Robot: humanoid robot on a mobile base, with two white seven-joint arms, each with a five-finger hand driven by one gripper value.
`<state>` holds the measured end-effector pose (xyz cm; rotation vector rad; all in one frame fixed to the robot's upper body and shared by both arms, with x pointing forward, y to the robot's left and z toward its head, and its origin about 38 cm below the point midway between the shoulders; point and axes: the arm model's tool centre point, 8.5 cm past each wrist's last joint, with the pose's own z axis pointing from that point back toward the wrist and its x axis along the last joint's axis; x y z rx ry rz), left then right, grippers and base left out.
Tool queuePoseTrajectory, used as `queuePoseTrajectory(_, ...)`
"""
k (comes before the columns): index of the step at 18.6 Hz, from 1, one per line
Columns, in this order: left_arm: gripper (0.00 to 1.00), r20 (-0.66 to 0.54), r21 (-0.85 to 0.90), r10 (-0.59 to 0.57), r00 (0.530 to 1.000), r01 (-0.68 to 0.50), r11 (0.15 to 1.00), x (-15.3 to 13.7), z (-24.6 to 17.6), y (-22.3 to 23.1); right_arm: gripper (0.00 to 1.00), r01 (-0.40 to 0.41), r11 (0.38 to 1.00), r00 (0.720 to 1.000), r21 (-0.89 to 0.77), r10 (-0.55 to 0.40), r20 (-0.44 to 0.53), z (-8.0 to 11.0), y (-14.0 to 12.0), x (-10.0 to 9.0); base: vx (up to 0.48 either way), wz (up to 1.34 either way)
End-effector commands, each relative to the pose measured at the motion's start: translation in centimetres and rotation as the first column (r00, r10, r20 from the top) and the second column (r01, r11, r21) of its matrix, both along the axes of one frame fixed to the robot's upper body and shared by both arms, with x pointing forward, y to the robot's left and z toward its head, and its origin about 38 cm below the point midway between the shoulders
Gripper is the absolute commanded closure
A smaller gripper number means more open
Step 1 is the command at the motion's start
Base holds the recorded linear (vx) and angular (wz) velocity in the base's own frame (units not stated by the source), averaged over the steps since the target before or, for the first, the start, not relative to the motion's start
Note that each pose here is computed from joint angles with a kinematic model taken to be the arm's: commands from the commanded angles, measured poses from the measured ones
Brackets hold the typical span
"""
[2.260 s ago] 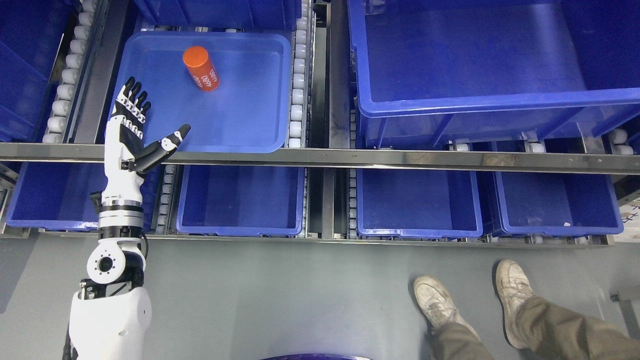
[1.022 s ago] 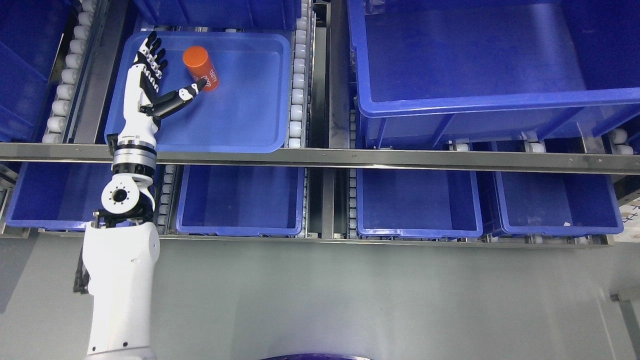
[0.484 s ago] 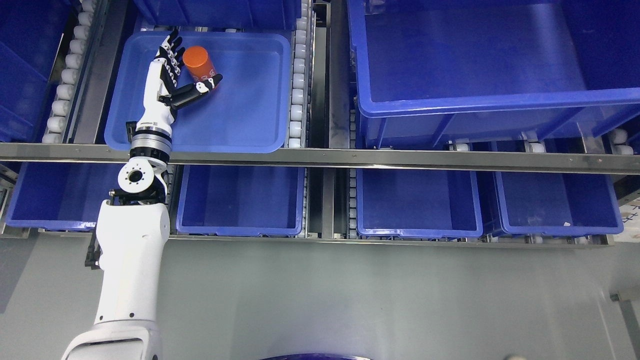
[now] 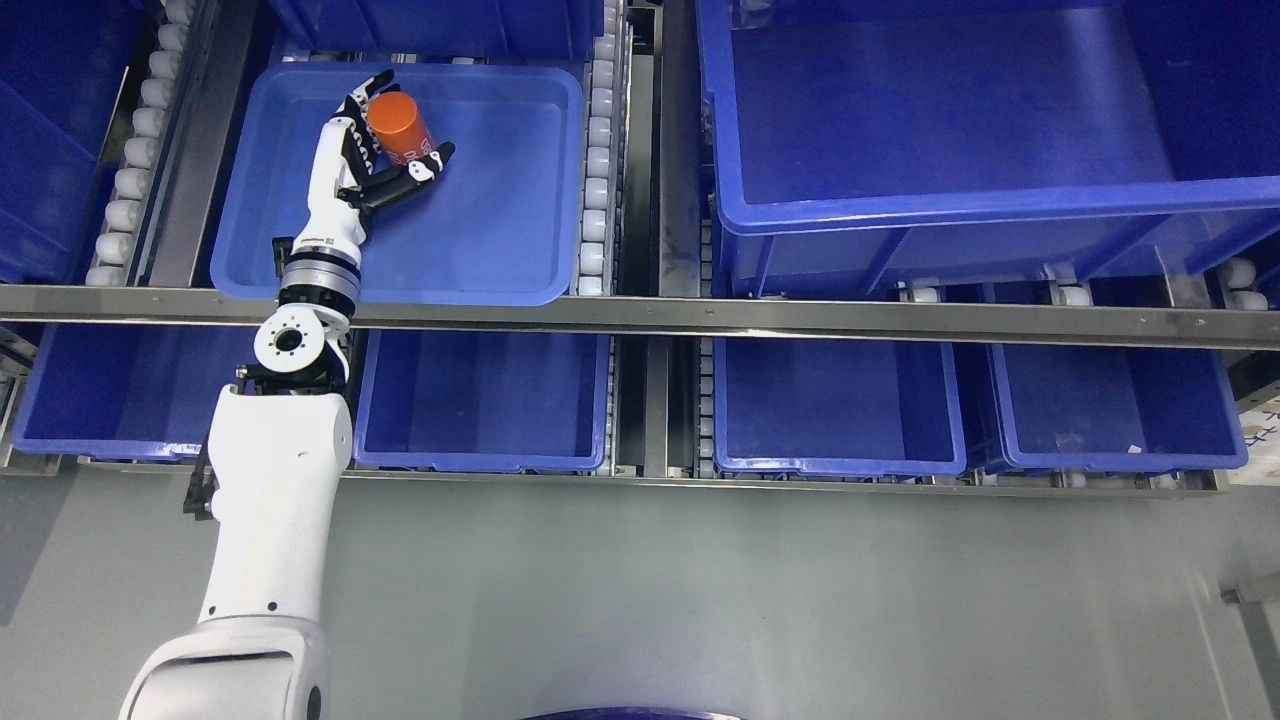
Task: Grab orange capacitor from left shelf to right desk
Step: 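Close the left hand fingers around the orange capacitor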
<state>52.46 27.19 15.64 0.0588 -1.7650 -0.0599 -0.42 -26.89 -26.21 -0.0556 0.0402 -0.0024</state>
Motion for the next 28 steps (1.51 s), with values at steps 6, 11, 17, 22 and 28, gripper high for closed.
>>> queuePoseTrajectory(6, 0.47, -0.013, 0.022, 0.001, 1.000, -0.001, 1.000, 0.8, -0.9, 0.3, 0.00, 0.003, 1.000, 0.999, -0.017, -0.002, 0.036, 0.0, -1.1, 1.3, 0.000, 0.00)
queuePoseTrajectory(11, 0.62, 0.012, 0.011, 0.002, 1.000, -0.002, 1.000, 0.7, -0.9, 0.1, 0.00, 0.003, 1.000, 0.999, -0.017, -0.002, 0.036, 0.0, -1.1, 1.3, 0.000, 0.00)
queuePoseTrajectory(17, 0.80, 0.019, 0.000, 0.010, 1.000, -0.010, 1.000, 0.6, -0.9, 0.4, 0.00, 0.003, 1.000, 0.999, -0.019, -0.002, 0.036, 0.0, -1.1, 1.3, 0.000, 0.00)
queuePoseTrajectory(22, 1.00, 0.086, -0.015, 0.023, 0.996, -0.022, 1.000, 0.0, -1.0, 0.7, 0.00, 0.003, 1.000, 0.999, -0.017, -0.002, 0.036, 0.0, -1.1, 1.3, 0.000, 0.00)
queuePoseTrajectory(28, 1.00, 0.207, -0.021, 0.019, 0.978, -0.015, 1.000, -0.2, 2.9, 0.7, 0.00, 0.003, 1.000, 0.999, -0.017, -0.002, 0.036, 0.0, -1.1, 1.3, -0.014, 0.01)
